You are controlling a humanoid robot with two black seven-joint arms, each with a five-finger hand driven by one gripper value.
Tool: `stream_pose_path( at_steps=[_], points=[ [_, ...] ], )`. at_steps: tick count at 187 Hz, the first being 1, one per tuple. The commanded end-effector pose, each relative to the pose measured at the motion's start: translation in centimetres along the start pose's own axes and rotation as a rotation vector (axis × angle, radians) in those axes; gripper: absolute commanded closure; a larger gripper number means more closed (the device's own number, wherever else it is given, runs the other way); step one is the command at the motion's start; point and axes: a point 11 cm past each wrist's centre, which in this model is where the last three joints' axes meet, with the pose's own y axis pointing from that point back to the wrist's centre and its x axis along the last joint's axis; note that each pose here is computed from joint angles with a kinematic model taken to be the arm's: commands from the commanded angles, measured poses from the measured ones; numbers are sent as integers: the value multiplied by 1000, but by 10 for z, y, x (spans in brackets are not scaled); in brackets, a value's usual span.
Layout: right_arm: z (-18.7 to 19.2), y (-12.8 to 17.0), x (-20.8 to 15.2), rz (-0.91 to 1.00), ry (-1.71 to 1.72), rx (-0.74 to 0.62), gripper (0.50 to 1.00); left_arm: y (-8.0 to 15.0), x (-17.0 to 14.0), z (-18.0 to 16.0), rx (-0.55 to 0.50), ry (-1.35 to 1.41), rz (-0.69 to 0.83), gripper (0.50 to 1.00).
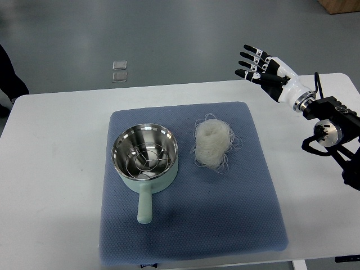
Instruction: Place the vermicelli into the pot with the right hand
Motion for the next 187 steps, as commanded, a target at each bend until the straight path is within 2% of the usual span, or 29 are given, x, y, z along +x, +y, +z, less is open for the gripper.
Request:
stream_pose_path(
  at_steps=[1,105,141,187],
  points=[
    [-3,-1,-3,-28,20,-1,579,0,0,0,0,1,0,500],
    [-18,-9,-22,-177,318,-23,581,0,0,0,0,0,0,500],
    [-28,-9,-38,-331,593,-18,581,0,0,0,0,1,0,500],
    [-32,-13,-81,-581,957,6,583,0,0,0,0,3,0,500]
  ],
)
